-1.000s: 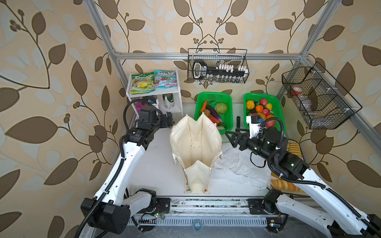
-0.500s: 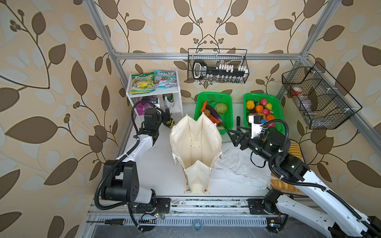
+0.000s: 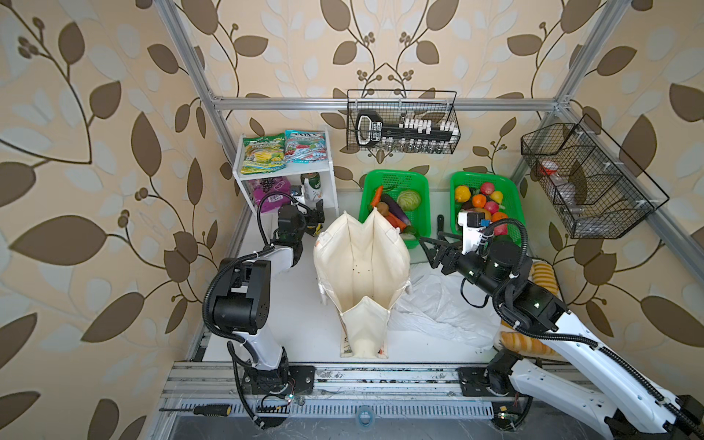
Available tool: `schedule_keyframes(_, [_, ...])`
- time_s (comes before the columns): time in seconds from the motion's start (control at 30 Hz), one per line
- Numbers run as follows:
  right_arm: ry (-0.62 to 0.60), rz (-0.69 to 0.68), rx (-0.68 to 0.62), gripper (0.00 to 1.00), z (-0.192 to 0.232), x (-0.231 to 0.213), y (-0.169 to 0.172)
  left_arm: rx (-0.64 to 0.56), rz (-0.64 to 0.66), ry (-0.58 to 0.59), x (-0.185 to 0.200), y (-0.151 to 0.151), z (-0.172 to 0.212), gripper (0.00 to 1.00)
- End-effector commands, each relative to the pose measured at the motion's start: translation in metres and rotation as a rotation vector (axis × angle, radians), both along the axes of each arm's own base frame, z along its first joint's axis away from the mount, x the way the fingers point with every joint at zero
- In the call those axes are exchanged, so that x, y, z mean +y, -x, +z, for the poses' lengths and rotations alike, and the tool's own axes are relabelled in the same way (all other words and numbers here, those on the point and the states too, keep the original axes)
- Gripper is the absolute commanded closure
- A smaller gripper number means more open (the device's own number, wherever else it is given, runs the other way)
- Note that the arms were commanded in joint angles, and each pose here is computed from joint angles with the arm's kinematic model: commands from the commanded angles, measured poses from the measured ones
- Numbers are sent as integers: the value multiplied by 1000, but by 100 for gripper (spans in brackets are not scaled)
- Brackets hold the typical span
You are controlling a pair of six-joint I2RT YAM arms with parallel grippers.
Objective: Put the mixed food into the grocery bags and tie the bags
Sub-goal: 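Release the tote bag and reach the left gripper toward the green can on the shelf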
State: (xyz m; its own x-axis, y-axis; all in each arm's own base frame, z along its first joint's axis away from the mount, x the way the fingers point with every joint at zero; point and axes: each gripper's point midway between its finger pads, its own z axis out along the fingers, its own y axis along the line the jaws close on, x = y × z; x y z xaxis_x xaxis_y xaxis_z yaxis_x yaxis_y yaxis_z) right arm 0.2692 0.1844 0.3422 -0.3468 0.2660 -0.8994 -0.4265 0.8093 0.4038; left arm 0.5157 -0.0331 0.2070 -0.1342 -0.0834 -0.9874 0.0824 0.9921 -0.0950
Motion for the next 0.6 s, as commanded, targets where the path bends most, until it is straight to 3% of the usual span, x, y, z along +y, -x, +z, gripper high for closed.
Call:
schedule_keyframes(0.0, [20, -35, -20, 21, -2, -8, -2, -182, -13, 14, -3, -6, 37, 3])
schedule_keyframes(0.57, [27, -55, 0, 21, -9, -10, -5, -222, -10, 10, -4, -31, 31, 2])
